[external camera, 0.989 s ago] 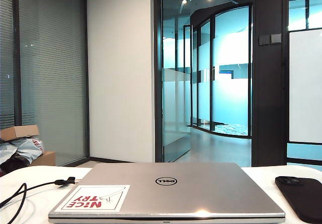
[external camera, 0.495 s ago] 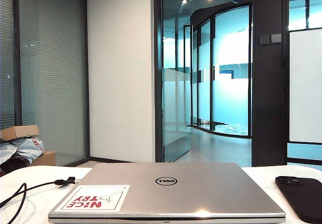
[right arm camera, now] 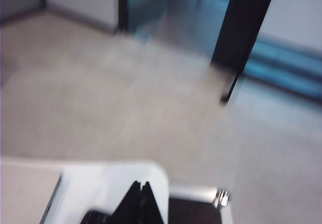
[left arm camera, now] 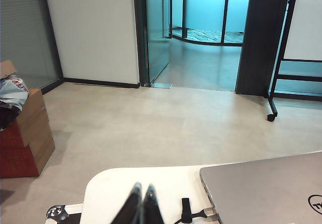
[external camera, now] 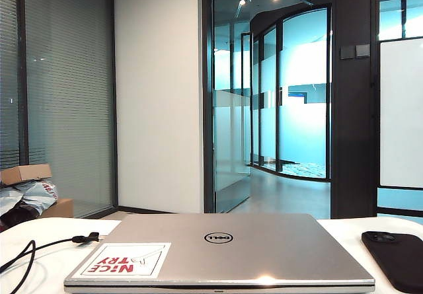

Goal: Pick up the charging cable and the phone, plug the charging cable into the charging port on the phone, and finally place them back on the table.

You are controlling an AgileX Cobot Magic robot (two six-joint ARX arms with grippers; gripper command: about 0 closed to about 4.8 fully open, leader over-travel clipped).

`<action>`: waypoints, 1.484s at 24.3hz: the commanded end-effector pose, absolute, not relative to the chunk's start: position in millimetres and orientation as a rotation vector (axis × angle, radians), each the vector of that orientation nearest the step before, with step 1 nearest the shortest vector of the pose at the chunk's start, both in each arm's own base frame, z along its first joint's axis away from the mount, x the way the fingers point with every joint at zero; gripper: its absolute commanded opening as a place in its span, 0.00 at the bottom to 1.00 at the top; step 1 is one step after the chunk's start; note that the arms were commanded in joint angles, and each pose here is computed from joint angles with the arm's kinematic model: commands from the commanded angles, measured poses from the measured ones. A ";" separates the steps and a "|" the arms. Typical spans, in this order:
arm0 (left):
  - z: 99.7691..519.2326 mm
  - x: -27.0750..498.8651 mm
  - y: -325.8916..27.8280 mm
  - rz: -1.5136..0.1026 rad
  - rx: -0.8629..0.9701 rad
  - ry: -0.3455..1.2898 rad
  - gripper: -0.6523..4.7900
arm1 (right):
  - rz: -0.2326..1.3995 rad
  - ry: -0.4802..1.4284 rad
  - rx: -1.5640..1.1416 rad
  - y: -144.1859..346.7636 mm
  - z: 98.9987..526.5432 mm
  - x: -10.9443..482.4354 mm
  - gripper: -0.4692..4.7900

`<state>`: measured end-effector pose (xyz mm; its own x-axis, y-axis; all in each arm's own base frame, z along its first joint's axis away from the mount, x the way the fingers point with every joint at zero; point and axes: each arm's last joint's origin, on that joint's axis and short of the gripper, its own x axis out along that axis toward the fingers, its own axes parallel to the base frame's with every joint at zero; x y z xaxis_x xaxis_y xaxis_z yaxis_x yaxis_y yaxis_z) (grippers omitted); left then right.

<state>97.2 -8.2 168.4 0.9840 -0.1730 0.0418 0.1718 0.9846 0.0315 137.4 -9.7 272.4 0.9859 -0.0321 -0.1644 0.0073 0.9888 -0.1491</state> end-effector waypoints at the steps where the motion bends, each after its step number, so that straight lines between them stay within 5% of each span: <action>1: 169.2 97.2 -8.2 -0.175 0.029 -0.053 0.11 | -0.032 -0.011 -0.165 -8.4 269.2 128.6 0.09; 20: 169.3 97.2 -8.2 -0.175 0.029 -0.054 0.11 | -0.028 -0.131 0.001 -5.9 180.7 95.5 0.09; 36: 169.3 97.2 -8.2 -0.175 0.029 -0.054 0.11 | -0.057 -0.111 0.042 -3.6 174.3 96.9 0.09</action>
